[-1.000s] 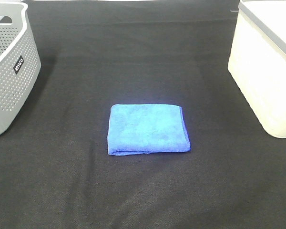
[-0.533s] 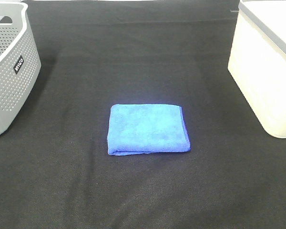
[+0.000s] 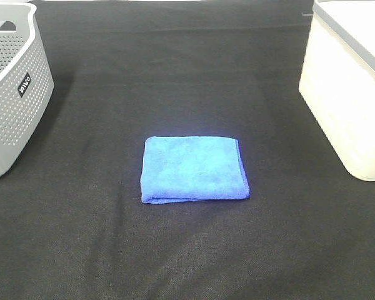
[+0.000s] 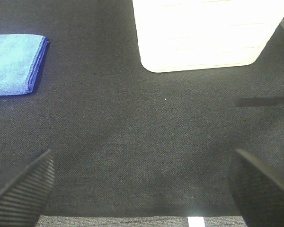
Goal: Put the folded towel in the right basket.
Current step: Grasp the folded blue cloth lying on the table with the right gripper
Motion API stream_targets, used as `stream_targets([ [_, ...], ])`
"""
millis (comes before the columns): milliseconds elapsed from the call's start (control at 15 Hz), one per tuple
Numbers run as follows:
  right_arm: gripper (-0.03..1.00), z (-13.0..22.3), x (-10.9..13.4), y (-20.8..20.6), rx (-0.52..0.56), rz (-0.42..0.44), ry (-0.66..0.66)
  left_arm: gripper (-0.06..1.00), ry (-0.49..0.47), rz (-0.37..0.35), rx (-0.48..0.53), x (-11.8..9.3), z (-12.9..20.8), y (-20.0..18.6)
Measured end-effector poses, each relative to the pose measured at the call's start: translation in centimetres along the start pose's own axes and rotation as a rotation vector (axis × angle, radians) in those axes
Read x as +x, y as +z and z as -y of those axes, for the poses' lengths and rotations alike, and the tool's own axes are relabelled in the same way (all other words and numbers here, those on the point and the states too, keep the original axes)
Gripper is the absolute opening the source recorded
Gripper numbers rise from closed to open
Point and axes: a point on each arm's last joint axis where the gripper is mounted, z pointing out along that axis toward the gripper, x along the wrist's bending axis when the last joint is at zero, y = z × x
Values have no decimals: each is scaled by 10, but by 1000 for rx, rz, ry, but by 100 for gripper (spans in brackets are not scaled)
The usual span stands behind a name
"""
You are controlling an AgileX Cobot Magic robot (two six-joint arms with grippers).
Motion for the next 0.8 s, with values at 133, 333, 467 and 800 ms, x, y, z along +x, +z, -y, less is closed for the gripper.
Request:
stream_targets([
  [133,96,0,0,0,0,0,0,98,0,0,0,0,0,0],
  [333,96,0,0,0,0,0,0,98,0,0,0,0,0,0],
  [467,96,0,0,0,0,0,0,98,0,0,0,0,0,0],
  [800,96,0,0,0,0,-1,0,98,0,0,0,0,0,0],
])
